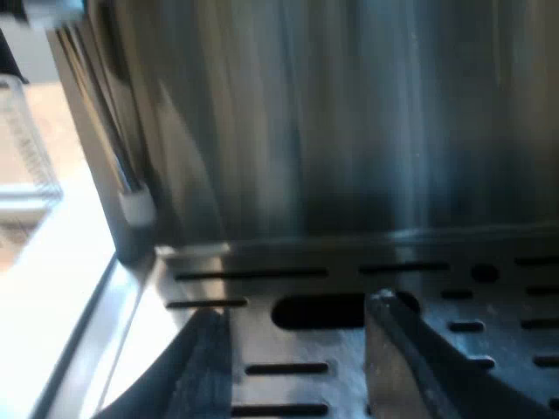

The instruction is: Put the handle in the coffee machine

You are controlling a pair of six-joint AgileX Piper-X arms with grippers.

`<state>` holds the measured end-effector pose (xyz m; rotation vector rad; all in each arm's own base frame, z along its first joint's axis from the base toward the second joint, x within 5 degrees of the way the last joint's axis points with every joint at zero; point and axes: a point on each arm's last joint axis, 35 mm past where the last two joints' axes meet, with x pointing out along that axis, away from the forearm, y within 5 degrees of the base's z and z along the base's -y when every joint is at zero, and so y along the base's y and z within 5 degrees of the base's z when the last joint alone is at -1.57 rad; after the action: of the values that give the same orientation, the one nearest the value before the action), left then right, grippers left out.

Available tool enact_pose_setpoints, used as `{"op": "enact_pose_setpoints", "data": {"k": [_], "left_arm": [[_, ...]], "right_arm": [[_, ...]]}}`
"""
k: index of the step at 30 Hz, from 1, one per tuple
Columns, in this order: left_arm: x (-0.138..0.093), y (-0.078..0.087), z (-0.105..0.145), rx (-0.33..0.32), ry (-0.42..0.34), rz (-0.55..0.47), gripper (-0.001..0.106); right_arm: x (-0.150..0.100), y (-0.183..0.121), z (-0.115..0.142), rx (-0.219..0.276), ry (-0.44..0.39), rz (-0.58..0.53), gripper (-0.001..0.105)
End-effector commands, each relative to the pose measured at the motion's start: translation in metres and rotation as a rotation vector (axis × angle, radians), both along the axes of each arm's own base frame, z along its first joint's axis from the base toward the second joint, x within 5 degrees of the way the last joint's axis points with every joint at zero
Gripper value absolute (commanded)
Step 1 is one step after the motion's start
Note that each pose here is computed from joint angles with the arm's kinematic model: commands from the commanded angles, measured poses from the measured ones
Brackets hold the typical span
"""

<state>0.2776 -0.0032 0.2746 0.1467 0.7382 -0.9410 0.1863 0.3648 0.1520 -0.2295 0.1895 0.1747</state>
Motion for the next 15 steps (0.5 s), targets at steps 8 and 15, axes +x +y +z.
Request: {"op": "enact_pose_setpoints", "data": {"k": [8, 15], "left_arm": [[0.005, -0.004, 0.043, -0.239, -0.218, -0.131, 0.0], [0.005, -0.004, 0.043, -0.239, -0.218, -0.131, 0.0]], "right_arm": [[0.018, -0.003, 0.003, 0.096, -0.049, -0.046, 0.039], [0.038, -0.01, 0.001, 0.071, -0.116, -0.076, 0.039]]}}
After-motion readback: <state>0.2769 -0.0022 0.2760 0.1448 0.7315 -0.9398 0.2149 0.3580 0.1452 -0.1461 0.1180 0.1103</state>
